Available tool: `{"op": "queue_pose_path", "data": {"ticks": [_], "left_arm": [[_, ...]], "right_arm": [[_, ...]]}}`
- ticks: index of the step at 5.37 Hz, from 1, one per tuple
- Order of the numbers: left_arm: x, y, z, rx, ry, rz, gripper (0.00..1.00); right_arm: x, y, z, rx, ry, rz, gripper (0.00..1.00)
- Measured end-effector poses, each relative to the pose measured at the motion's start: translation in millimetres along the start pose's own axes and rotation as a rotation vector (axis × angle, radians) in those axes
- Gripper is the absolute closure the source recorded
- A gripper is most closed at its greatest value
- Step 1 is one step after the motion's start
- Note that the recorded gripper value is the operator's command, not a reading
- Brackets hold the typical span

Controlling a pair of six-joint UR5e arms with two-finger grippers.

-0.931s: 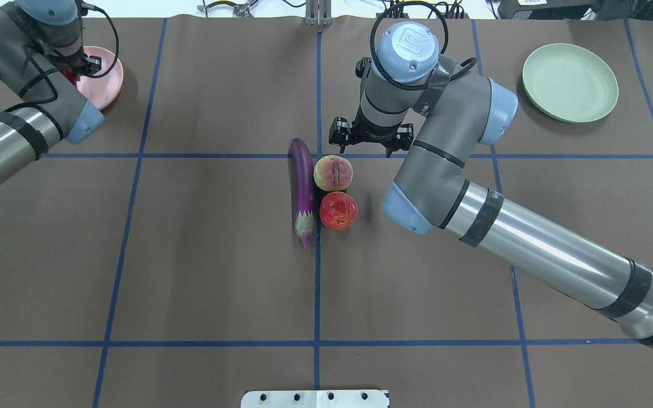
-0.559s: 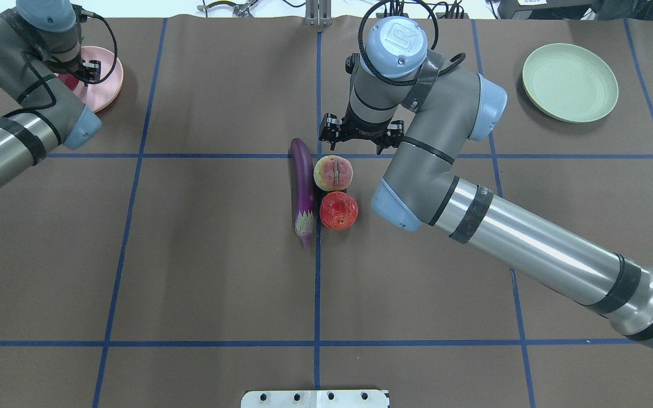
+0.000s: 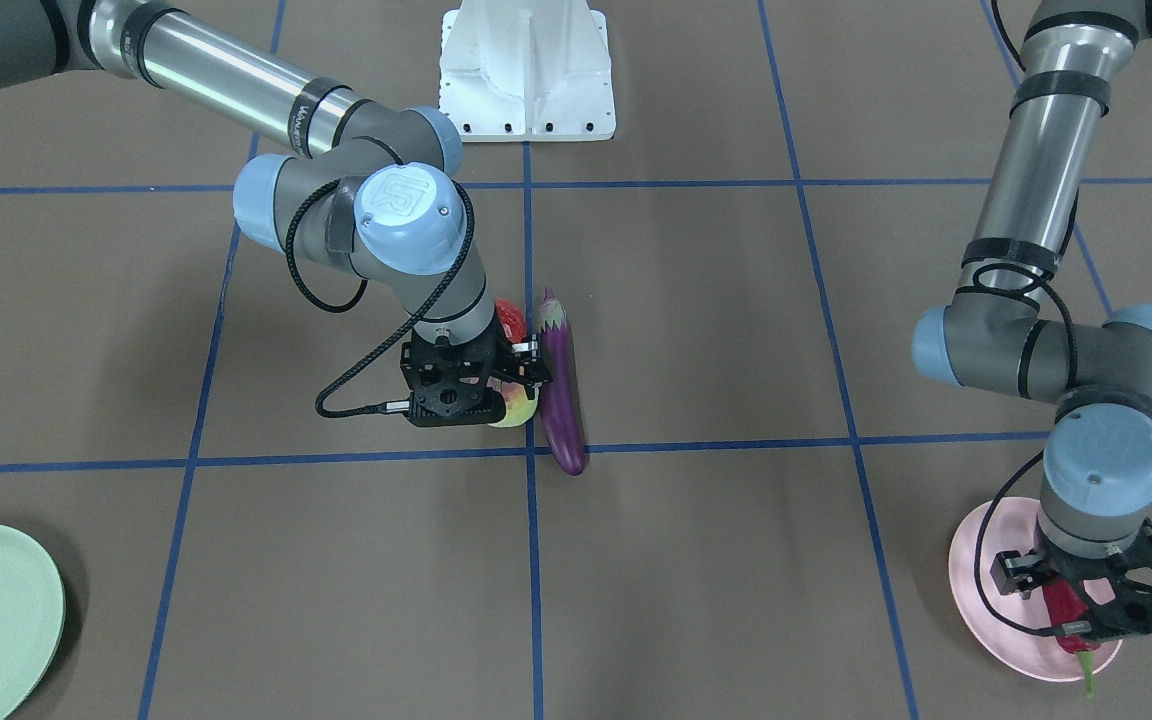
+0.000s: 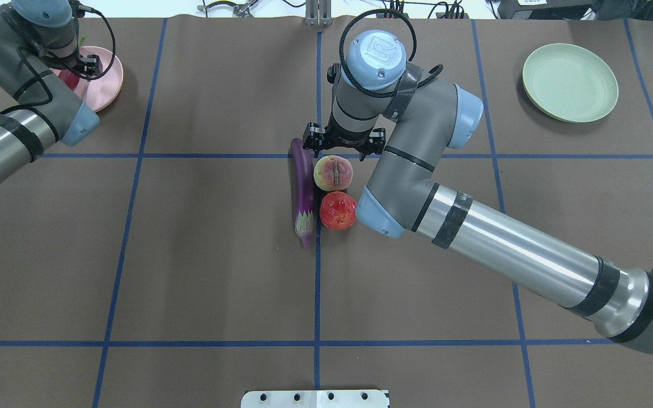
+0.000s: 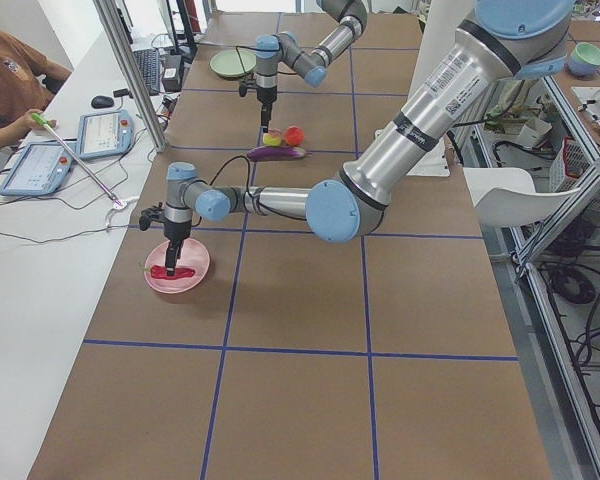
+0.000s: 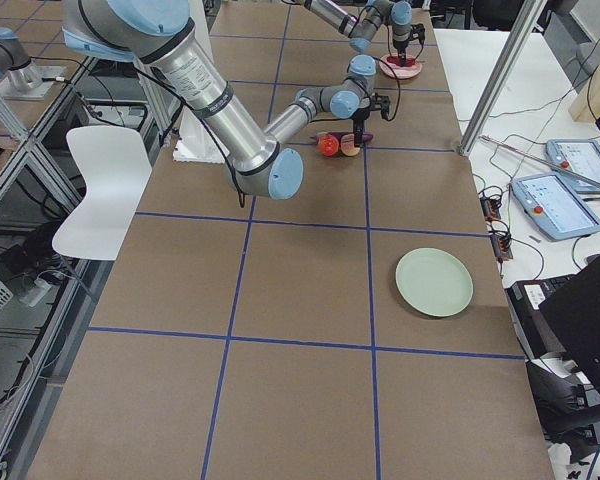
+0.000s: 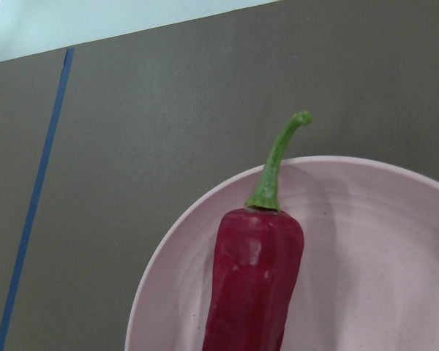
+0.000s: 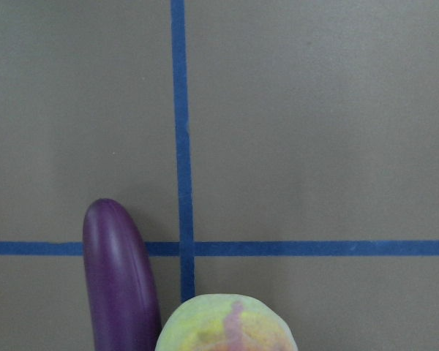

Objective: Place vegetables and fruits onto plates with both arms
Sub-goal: 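Grasp the yellow-pink peach with right gripper while left gripper releases chili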

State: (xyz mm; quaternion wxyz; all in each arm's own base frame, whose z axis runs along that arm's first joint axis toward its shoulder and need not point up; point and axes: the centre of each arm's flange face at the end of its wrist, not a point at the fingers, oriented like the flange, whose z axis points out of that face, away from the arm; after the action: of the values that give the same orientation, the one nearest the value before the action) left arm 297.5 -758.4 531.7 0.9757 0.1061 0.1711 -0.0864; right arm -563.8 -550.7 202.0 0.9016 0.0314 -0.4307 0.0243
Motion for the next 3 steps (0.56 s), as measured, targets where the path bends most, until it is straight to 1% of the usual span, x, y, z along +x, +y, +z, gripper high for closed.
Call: {"op": "queue_pose_path", "data": {"ticks": [3], "left_arm": [[-3.8,-6.1,-8.4,0.008,0.013,-0.008,0.0]], "right_arm": [[-5.0,10.7,16.6,-0.011,0.02,-0.014,0.0]]}}
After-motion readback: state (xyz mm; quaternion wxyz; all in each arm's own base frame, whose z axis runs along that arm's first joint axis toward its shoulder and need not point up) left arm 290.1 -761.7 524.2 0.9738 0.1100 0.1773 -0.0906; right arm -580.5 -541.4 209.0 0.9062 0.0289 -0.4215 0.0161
